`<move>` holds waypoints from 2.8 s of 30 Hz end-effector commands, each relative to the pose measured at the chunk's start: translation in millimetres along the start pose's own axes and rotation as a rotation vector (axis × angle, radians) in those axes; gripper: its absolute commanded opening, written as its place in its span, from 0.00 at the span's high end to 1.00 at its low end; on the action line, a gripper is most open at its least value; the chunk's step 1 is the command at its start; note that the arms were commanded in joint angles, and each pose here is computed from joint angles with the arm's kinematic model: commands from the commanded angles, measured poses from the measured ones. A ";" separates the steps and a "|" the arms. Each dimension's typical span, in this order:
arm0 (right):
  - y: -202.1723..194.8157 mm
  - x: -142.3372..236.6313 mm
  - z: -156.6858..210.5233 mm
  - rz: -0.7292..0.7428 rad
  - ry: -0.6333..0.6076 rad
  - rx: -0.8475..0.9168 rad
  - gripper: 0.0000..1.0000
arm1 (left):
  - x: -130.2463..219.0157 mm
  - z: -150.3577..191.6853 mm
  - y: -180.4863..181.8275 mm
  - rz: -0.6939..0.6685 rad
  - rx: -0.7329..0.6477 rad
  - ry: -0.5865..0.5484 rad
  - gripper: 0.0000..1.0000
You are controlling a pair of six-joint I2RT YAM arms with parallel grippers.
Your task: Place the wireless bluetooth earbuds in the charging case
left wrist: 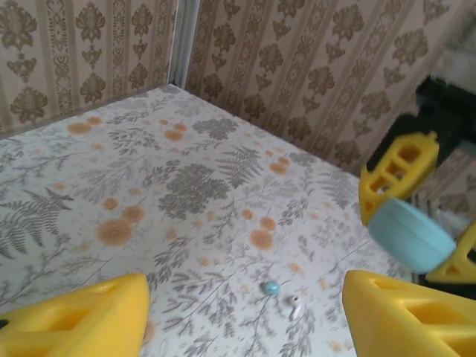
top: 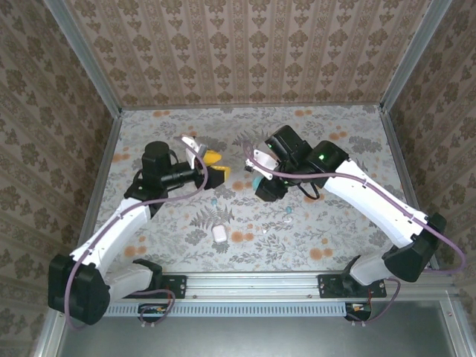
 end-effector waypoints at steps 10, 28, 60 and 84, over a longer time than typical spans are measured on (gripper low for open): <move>-8.9 -10.7 -8.9 0.041 -0.006 0.080 0.68 | -39.2 -6.4 -21.2 0.152 0.598 0.116 0.42; -15.7 -16.3 -17.5 0.036 -0.074 0.035 0.65 | -62.7 0.8 -53.4 0.324 0.731 0.217 0.56; -37.2 -14.4 -30.9 -0.063 -0.716 -0.045 0.24 | -38.3 -20.6 -13.0 0.197 0.943 0.002 0.83; -28.4 -13.6 -28.4 -0.112 -0.608 0.087 0.38 | -30.9 -18.3 -17.7 0.202 0.937 0.027 0.85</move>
Point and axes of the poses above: each hand's point on the last joint's axis, 136 mm out from that joint toward the fingers, its own x axis back along the fingers, its own y axis along the line the jaws close on, z = x × y, the point moved 6 cm from there along x, back along the fingers, and after that the axes turned 8 degrees about -x, right-handed, at the moved point
